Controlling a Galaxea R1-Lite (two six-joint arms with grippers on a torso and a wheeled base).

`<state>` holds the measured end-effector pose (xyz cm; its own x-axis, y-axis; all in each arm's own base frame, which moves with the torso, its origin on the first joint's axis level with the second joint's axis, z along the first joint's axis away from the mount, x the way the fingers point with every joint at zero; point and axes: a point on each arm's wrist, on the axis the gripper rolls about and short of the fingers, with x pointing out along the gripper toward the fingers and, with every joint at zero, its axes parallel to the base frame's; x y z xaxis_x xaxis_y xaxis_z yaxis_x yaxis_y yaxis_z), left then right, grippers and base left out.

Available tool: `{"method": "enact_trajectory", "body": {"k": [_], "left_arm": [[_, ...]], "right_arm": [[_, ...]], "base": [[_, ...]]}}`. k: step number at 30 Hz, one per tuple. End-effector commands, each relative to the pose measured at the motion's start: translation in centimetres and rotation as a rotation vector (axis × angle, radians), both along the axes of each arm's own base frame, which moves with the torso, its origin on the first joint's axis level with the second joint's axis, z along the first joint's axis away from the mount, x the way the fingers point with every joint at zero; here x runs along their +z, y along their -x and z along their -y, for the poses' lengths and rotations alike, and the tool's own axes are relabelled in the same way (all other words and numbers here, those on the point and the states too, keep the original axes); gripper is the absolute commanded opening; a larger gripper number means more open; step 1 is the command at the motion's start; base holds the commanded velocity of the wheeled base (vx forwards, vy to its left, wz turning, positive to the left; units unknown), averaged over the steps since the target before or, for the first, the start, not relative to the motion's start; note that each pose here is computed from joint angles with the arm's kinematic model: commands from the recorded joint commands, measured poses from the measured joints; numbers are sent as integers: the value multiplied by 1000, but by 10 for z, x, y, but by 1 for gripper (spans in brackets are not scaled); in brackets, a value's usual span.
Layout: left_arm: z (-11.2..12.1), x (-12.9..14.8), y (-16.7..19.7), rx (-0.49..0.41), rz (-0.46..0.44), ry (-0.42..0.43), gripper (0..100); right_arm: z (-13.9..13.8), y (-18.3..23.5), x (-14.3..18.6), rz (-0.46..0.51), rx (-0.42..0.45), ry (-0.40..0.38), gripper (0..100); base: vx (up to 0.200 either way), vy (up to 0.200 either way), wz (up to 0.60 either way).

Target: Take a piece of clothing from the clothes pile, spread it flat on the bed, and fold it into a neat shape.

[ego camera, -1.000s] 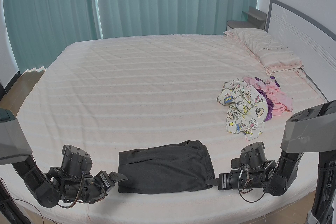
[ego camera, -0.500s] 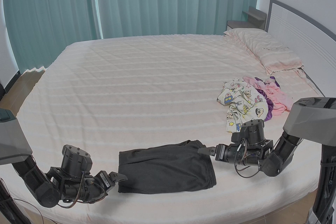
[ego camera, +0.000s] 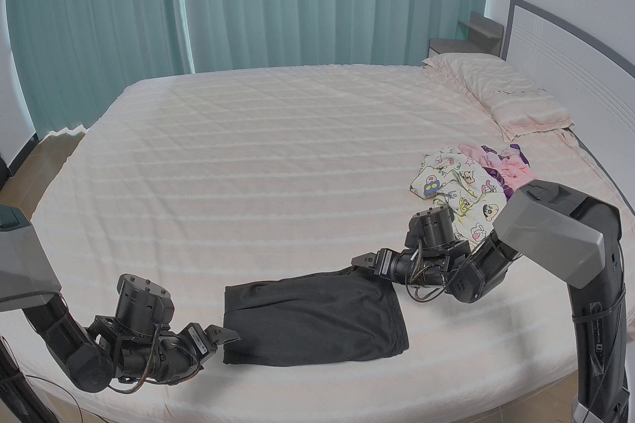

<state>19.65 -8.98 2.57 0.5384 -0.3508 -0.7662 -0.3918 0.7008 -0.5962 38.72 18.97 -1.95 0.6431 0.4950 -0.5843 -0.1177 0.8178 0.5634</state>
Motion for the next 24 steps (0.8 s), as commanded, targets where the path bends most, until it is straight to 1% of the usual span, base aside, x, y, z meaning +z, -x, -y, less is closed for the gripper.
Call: {"method": "enact_trajectory", "body": {"k": [1,2,10,18,24], "left_arm": [[0,0,0,2,-2,-2,100],[0,0,0,2,-1,-1,100],[0,0,0,0,-2,-2,100],[0,-1,1,1,-3,-3,100],[0,-1,1,-1,-4,-2,100]], "right_arm": [[-6,-6,-22,-33,3,19,100],[-6,-6,-22,-38,3,22,0],[-5,-10,-17,-17,-25,16,0],[4,-16,-2,4,-63,-17,0],[15,-21,-2,-2,-97,-24,0]], "base": [[0,0,0],[0,0,0],[0,0,0],[0,0,0],[0,0,0]]}}
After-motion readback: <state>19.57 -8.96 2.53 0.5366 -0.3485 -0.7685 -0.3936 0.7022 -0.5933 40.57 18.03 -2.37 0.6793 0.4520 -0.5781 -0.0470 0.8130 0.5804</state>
